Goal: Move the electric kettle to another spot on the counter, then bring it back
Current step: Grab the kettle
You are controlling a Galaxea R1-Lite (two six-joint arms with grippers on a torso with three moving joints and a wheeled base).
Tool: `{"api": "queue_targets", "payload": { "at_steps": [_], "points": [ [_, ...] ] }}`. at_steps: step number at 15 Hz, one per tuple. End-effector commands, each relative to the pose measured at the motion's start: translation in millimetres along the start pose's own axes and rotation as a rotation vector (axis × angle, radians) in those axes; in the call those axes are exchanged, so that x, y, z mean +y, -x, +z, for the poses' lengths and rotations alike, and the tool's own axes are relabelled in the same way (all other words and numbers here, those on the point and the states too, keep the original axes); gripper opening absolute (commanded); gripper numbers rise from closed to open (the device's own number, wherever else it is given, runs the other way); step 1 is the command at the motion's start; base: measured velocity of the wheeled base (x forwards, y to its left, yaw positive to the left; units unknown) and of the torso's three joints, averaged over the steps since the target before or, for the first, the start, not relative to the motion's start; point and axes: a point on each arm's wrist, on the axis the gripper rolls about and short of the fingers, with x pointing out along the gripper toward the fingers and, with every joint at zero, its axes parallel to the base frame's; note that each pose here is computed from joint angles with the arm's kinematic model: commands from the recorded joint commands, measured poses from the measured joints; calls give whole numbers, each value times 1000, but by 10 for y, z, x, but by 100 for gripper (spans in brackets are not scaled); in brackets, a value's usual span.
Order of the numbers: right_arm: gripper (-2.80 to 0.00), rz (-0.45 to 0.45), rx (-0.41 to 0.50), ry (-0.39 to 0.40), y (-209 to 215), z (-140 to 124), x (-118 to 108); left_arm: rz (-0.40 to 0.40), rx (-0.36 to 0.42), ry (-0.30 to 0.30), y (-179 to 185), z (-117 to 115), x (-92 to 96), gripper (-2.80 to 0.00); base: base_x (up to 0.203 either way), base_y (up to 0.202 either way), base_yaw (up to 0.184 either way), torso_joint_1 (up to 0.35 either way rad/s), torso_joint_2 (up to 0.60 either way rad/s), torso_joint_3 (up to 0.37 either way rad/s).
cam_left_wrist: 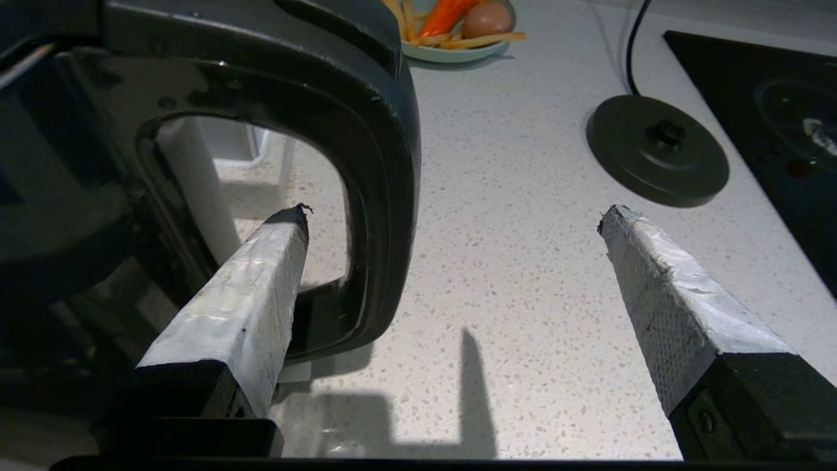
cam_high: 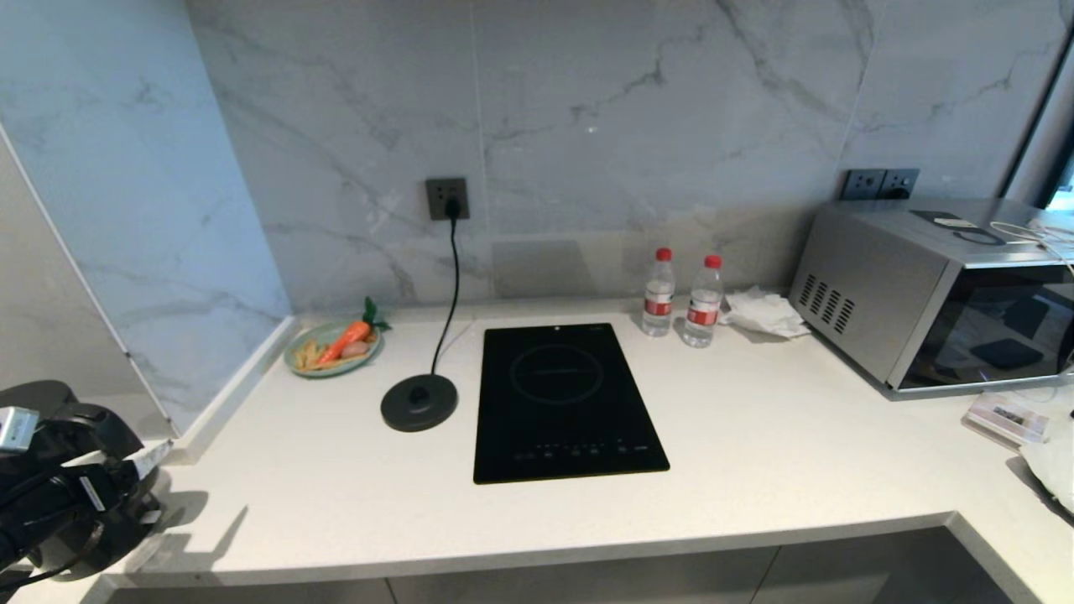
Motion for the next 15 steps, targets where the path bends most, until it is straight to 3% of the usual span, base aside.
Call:
{"api": "queue_targets", "payload": {
  "at_steps": [1,9,13,15],
  "points": [
    [-280,0,0,0,0,0,0,-10,-15,-5,-56,21,18,0,0,0,0,0,0,0],
    [-280,0,0,0,0,0,0,-25,-38,-31,-229,-1,20,0,0,0,0,0,0,0],
    [-280,0,0,0,0,0,0,129,-54,-48,-283,68,-23,0,0,0,0,0,0,0],
    [-280,0,0,0,0,0,0,126,-57,-51,-285,87,-54,0,0,0,0,0,0,0]
  ]
}}
